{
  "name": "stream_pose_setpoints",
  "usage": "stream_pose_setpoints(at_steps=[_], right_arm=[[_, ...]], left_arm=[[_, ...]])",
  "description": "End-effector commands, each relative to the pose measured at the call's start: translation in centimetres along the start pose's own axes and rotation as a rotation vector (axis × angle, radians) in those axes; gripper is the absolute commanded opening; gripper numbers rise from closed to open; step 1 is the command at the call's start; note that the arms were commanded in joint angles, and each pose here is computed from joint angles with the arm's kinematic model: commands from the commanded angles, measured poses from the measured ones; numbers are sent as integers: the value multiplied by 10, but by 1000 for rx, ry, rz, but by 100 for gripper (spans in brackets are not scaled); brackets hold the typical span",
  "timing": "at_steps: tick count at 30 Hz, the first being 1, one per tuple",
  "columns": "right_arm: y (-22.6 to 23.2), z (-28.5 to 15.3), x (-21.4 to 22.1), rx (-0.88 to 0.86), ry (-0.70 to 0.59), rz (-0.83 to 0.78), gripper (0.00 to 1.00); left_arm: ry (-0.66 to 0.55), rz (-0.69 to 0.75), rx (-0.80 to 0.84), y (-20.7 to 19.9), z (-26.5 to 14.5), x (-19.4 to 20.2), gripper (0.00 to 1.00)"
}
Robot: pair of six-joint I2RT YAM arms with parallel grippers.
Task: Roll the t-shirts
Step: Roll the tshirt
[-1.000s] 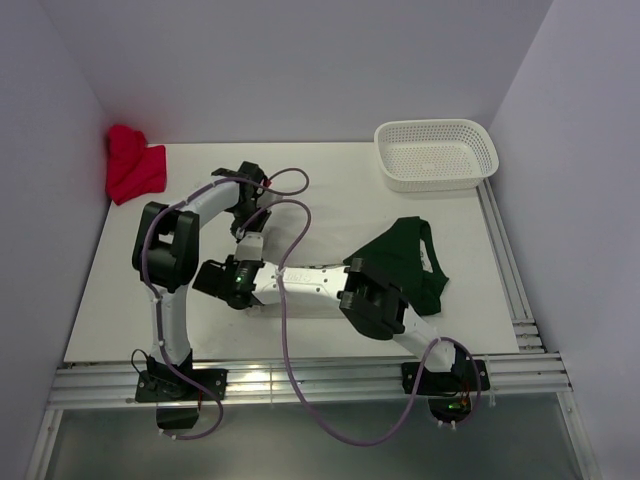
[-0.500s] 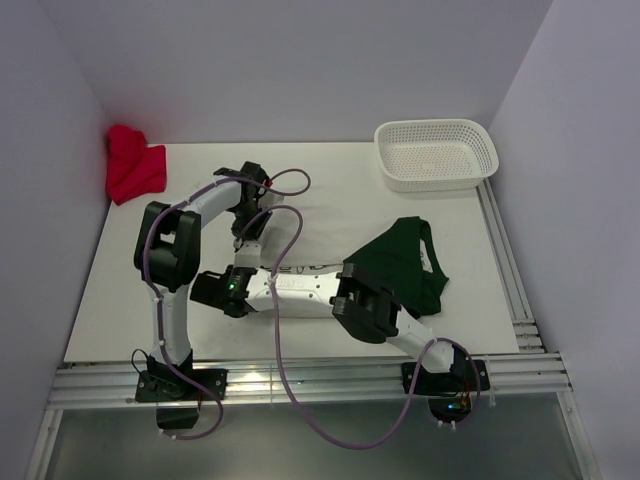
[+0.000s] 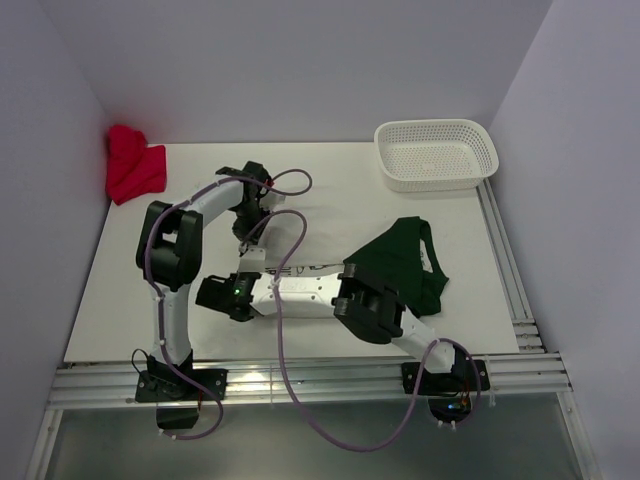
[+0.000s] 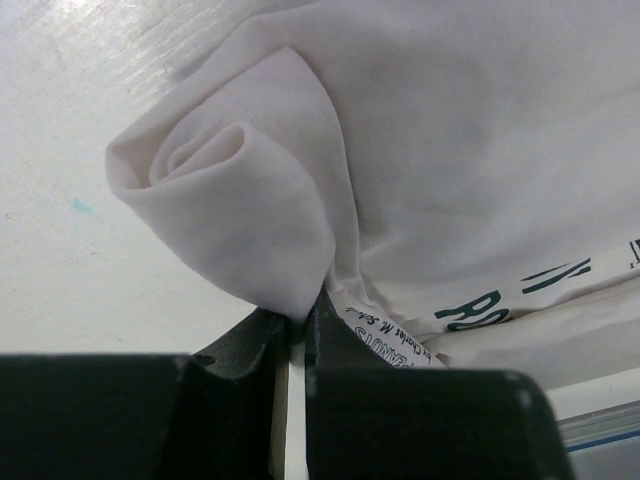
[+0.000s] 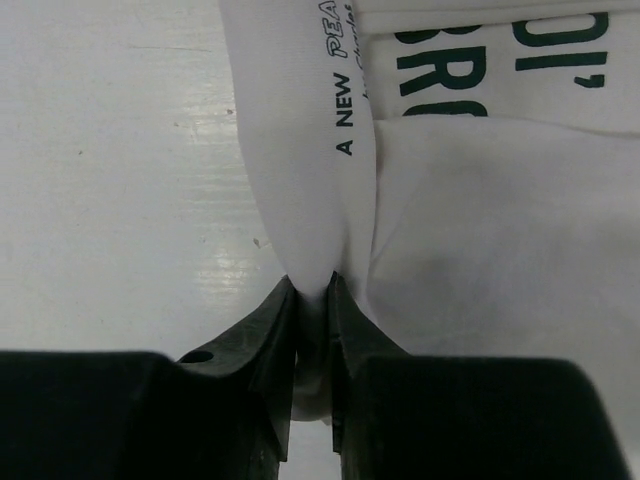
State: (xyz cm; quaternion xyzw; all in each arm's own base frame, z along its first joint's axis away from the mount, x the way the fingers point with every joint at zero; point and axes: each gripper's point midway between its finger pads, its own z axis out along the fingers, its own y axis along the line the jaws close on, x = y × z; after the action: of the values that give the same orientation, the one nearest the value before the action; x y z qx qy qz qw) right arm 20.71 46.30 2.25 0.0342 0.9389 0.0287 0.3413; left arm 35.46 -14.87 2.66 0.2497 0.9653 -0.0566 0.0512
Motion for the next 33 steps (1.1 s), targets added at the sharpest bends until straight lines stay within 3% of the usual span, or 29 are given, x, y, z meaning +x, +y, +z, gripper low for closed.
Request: stream_pose_setpoints(at_steps=[1, 4, 12, 15, 23, 28, 33], right_arm=[[21, -11, 17, -143, 88, 94, 11], [12, -11, 16, -210, 109, 159, 6], [17, -18, 11, -490, 180, 422, 5], [12, -14, 13, -559, 216, 517, 5], [-6, -5, 18, -693, 289, 757, 3], [-18, -2, 24, -721, 309, 855, 2], [-24, 4, 33, -729, 348, 905, 1]], left_arm=[[-41, 6, -24, 2, -3, -17, 11], [-66, 10, -9, 0, -11, -23, 23], [-127, 34, 60, -8, -38, -43, 57], [-150, 42, 121, -13, -53, -51, 64], [-193, 18, 313, 2, -82, -35, 66], [-172, 17, 411, 7, -65, -6, 65], [-185, 18, 567, -15, -47, 4, 65]])
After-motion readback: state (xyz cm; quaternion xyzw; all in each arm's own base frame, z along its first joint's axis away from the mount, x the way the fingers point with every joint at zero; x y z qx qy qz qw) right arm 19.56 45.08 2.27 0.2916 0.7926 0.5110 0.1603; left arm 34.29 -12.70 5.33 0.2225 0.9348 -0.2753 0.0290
